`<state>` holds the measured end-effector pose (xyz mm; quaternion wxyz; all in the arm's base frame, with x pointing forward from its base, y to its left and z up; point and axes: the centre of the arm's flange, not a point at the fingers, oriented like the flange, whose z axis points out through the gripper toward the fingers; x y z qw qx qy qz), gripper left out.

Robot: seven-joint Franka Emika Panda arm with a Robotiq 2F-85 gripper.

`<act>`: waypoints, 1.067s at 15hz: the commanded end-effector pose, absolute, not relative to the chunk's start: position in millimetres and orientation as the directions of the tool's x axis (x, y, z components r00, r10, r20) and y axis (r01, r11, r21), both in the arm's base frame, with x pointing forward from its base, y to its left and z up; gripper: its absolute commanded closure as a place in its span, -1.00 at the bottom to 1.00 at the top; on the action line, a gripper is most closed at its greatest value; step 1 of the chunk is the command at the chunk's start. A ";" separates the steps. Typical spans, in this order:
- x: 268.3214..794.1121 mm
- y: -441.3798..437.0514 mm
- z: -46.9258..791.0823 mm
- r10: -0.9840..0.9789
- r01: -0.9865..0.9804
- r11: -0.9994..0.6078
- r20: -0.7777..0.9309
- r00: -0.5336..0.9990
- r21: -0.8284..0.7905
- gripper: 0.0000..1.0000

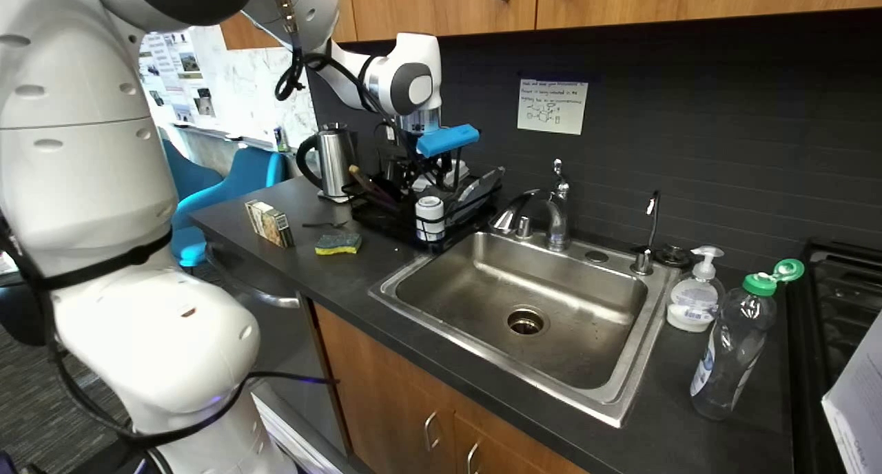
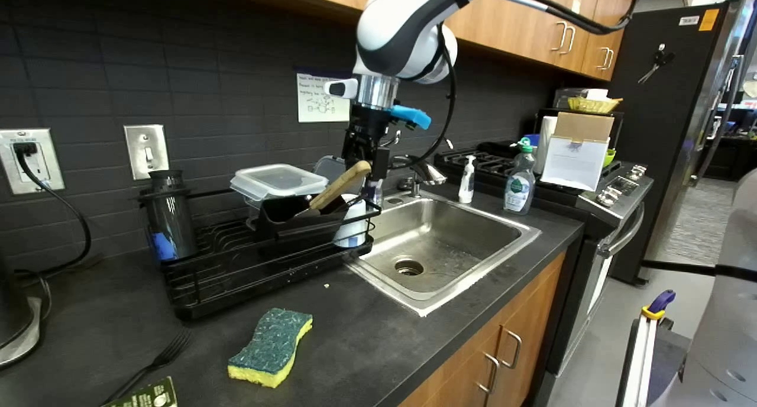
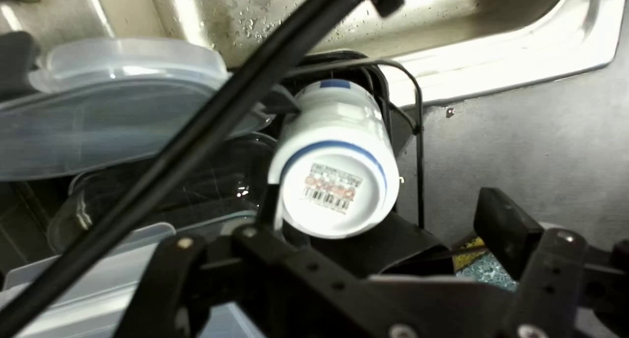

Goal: Move the white mug to the left side of the dishrack.

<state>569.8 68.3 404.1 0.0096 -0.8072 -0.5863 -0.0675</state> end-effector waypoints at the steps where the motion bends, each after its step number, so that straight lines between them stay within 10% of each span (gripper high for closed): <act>1: 582.6 70.3 400.3 0.951 0.954 -0.292 0.129 0.282 0.067 -1.00; 16: 589.0 65.3 386.6 0.954 0.958 -0.281 0.119 0.274 0.051 -1.00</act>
